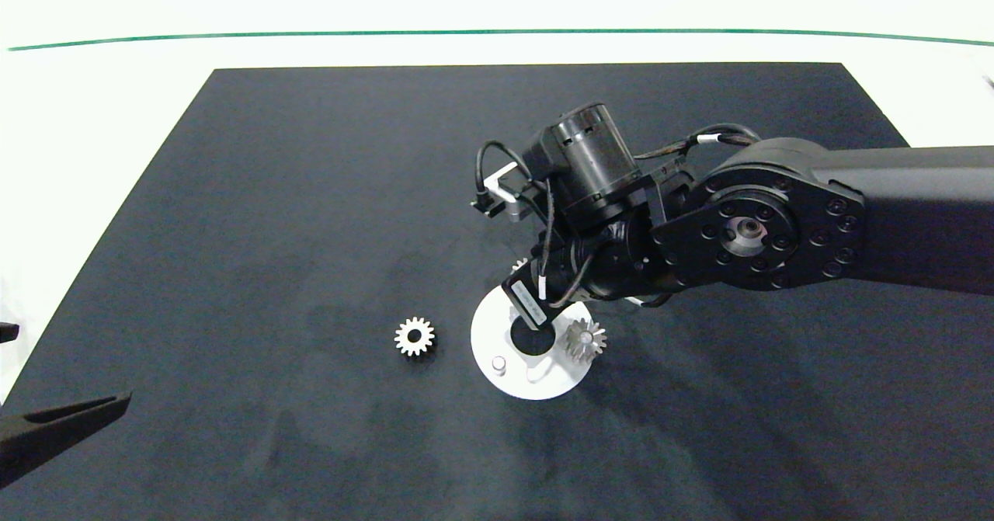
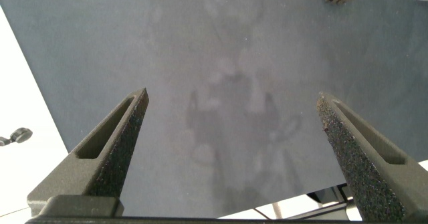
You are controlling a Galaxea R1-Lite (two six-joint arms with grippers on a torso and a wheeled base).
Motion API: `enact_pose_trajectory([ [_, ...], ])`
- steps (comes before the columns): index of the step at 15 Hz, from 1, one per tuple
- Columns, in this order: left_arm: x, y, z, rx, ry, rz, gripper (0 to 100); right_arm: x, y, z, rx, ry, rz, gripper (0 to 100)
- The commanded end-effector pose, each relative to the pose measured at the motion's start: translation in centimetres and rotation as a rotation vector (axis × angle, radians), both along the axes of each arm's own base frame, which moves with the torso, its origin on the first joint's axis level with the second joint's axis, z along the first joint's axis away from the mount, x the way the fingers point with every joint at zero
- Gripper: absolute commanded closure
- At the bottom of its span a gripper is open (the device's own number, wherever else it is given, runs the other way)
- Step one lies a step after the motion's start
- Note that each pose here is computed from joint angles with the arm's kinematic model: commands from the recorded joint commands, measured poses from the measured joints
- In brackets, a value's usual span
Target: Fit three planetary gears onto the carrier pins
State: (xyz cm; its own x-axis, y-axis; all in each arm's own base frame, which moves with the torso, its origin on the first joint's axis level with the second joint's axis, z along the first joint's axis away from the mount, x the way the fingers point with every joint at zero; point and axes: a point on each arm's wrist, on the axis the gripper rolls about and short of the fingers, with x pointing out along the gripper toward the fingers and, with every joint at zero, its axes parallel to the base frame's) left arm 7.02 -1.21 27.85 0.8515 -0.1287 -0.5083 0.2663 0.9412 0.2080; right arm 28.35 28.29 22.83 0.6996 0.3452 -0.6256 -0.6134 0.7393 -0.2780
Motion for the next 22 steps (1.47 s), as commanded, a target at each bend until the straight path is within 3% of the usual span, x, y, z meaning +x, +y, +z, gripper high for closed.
enact_pose_trajectory([
  [1, -0.1, 0.0, 0.0, 0.001, 0.000, 0.000, 0, 0.0, 0.0, -0.1, -0.005, 0.003, 0.000, 100],
  [12, -0.1, 0.0, 0.0, 0.001, -0.001, 0.000, 0, 0.3, 0.4, 0.4, 0.016, -0.015, 0.001, 100],
  [22, -0.2, 0.0, 0.1, 0.000, -0.006, 0.000, 0, 0.8, 1.0, -0.4, -0.001, -0.014, -0.010, 100],
])
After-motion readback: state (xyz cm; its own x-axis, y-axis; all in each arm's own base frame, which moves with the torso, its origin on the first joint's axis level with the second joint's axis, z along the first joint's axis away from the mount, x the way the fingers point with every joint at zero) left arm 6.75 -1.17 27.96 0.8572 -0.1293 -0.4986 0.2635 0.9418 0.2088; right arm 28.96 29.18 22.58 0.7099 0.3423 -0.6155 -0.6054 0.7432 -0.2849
